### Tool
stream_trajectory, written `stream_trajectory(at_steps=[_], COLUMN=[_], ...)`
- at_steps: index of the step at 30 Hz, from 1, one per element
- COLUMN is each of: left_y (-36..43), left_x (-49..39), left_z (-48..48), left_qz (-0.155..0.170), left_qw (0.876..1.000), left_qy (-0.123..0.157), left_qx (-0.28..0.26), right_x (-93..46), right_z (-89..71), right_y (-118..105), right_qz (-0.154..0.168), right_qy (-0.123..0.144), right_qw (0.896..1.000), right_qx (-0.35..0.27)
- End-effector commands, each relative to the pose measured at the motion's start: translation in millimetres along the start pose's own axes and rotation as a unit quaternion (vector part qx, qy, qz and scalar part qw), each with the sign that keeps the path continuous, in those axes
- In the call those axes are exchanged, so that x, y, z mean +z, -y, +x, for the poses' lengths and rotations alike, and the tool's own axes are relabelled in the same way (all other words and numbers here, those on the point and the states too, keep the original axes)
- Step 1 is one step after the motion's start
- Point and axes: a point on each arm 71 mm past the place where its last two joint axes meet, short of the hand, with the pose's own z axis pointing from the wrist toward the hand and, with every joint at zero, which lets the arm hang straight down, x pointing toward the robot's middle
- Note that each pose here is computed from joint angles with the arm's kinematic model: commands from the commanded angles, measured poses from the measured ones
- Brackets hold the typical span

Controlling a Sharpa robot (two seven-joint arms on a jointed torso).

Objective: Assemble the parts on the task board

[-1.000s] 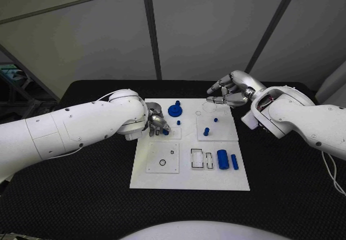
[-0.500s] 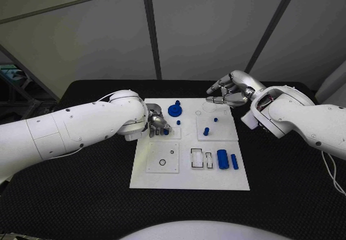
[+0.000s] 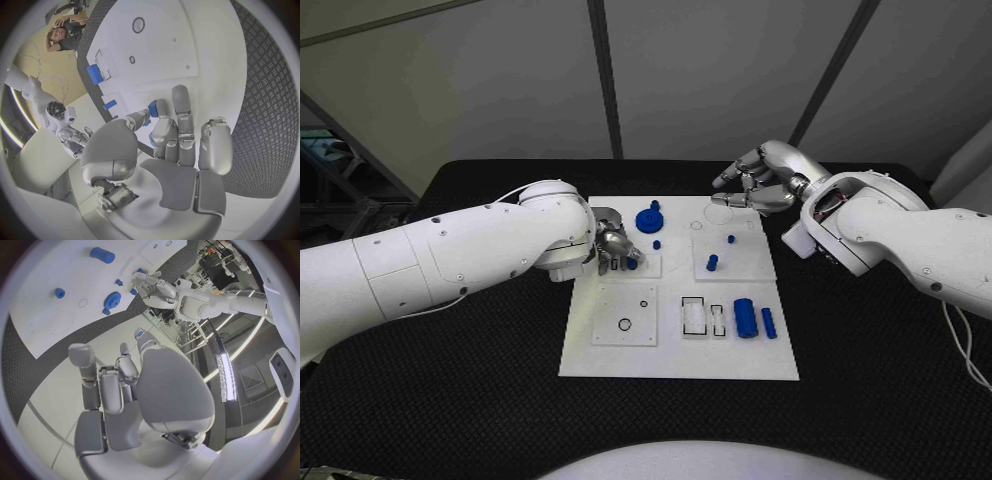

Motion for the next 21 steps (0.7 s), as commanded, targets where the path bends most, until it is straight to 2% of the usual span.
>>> stream_trajectory(at_steps=[1, 14, 21], left_y=[-0.5, -6.0, -2.4], left_x=[-0.6, -7.1, -15.1], left_z=[-0.3, -4.0, -17.7], left_qz=[-0.003, -0.003, 0.010], left_qw=[1.000, 1.000, 0.999], left_qy=[0.000, 0.010, 0.029], left_qx=[0.002, -0.005, -0.021], right_x=[0.2, 0.4, 1.4], right_z=[-0.3, -1.2, -1.4], right_y=[-0.9, 1.0, 2.1], right_qz=[-0.002, 0.002, 0.002], right_qy=[-0.003, -0.001, -0.001], right_qw=[1.000, 1.000, 1.000], right_qx=[0.000, 0.000, -0.001])
